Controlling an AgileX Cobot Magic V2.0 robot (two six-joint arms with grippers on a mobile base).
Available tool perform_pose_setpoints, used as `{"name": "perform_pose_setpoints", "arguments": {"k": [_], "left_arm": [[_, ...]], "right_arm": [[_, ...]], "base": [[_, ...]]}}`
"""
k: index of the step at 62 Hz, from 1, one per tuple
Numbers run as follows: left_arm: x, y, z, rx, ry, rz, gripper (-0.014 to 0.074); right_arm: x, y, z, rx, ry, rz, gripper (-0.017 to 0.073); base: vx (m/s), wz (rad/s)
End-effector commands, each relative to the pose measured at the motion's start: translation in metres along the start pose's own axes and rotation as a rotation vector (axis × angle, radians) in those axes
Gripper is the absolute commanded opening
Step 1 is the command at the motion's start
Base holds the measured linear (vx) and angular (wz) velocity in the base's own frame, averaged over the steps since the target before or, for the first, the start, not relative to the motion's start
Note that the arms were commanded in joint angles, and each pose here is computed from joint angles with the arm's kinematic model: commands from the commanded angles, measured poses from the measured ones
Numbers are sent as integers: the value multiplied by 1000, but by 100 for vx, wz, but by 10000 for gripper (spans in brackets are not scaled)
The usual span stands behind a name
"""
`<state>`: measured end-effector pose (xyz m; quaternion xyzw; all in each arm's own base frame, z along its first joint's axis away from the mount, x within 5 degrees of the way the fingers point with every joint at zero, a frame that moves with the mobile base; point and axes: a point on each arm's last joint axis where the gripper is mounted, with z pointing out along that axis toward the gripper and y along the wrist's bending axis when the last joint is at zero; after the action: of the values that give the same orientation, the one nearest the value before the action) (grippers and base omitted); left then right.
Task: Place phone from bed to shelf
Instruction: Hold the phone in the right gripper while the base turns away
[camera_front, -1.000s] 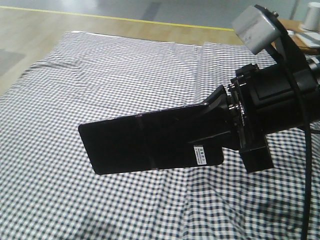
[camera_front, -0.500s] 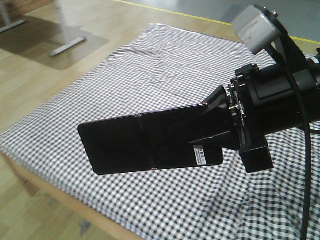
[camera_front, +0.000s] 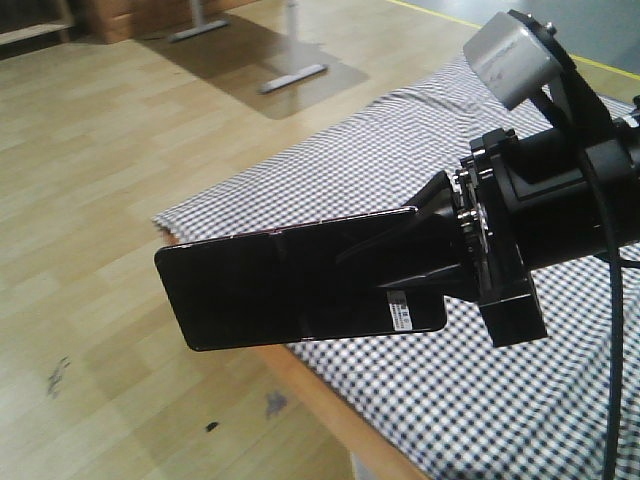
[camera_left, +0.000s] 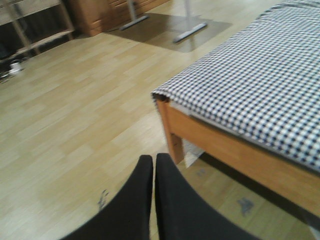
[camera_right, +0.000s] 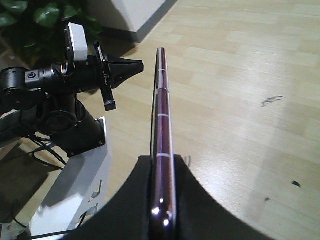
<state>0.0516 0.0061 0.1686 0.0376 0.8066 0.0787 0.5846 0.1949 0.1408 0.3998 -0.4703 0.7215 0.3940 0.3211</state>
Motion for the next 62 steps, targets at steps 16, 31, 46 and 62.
{"name": "perform_pose_setpoints", "arguments": {"k": [16, 31, 46, 62], "left_arm": [[-5, 0, 0, -5, -76, -2, 1], [-5, 0, 0, -5, -76, -2, 1], [-5, 0, 0, -5, -76, -2, 1], [-5, 0, 0, -5, -76, -2, 1]], "right_arm": [[-11, 17, -9, -61, -70, -28, -1], [-11, 17, -9, -61, -70, -27, -1], [-11, 17, -9, -61, -70, -27, -1], [-11, 17, -9, -61, -70, -27, -1]], "base": [[-13, 58], [-12, 56], [-12, 52], [-10, 41]]}}
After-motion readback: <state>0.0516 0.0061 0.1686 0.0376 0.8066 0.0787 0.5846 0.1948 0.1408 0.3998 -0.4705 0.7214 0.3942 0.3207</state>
